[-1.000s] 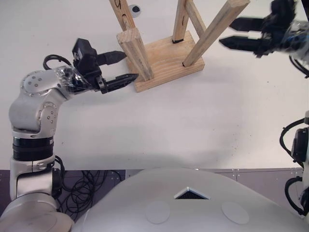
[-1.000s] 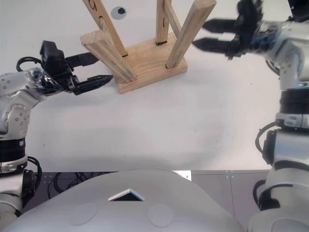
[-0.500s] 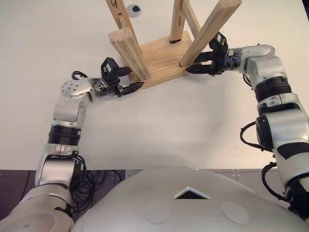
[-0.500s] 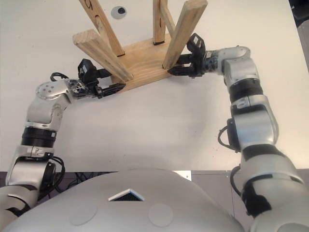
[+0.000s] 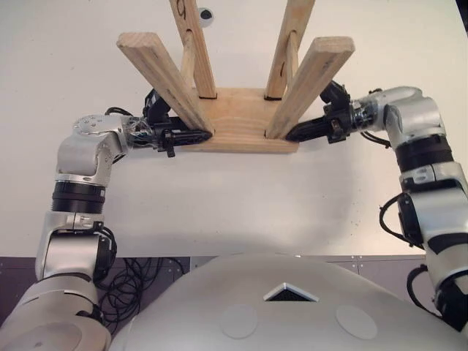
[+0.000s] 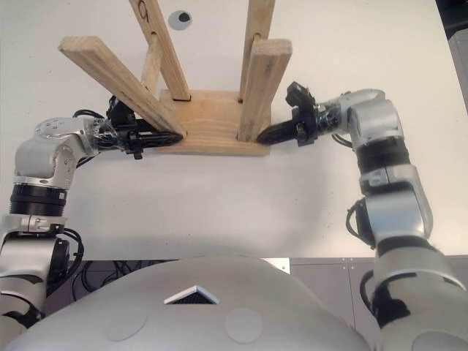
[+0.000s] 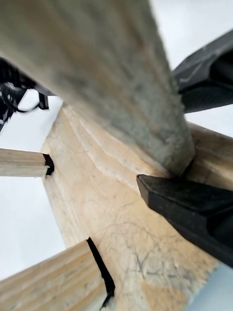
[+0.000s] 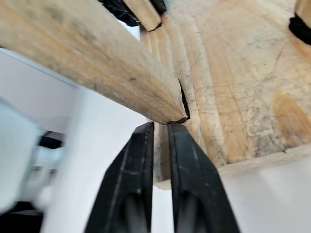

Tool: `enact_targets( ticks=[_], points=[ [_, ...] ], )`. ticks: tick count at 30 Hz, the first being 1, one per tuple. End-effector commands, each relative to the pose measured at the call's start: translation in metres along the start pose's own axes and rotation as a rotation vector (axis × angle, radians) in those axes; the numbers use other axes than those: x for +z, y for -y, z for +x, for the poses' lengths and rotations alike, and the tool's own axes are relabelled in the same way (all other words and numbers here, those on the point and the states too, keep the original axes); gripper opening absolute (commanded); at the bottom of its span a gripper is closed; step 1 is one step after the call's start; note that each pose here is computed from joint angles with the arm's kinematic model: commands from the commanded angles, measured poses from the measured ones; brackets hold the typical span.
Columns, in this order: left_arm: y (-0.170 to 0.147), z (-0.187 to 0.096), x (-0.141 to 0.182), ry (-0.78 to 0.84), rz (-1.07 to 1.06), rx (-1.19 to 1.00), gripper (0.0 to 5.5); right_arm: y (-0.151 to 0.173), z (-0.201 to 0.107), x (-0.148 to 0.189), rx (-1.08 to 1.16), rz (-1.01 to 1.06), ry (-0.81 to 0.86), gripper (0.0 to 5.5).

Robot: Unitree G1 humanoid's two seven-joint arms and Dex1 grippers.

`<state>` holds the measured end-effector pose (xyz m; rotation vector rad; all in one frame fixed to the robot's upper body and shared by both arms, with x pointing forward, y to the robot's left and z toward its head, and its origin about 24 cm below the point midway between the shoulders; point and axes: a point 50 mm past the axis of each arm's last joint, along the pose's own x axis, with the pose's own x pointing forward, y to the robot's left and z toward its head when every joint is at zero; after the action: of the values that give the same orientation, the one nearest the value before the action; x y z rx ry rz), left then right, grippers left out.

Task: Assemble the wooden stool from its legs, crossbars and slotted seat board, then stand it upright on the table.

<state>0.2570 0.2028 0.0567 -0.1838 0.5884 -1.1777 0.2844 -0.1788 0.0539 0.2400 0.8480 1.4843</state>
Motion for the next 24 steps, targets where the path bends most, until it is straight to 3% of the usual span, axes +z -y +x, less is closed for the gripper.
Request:
enact_targets(
  ticks=[1, 7, 18, 24],
  points=[
    [0.013, 0.01, 0.009, 0.091, -0.179, -0.09, 1.81, -0.01, 0.017, -0.024, -0.011, 0.055, -0.046, 0.0],
    [0.027, 0.014, 0.021, 0.123, -0.336, -0.135, 1.81, -0.02, 0.008, 0.0, -0.023, 0.121, 0.075, 0.73],
    [0.02, 0.002, 0.036, 0.107, -0.36, -0.125, 1.8, -0.016, -0.011, 0.027, -0.09, 0.104, 0.122, 0.75],
    [0.002, -0.008, 0.071, 0.222, -0.507, -0.119, 1.49, -0.028, -0.024, 0.059, -0.038, 0.054, 0.202, 0.75]
  ],
)
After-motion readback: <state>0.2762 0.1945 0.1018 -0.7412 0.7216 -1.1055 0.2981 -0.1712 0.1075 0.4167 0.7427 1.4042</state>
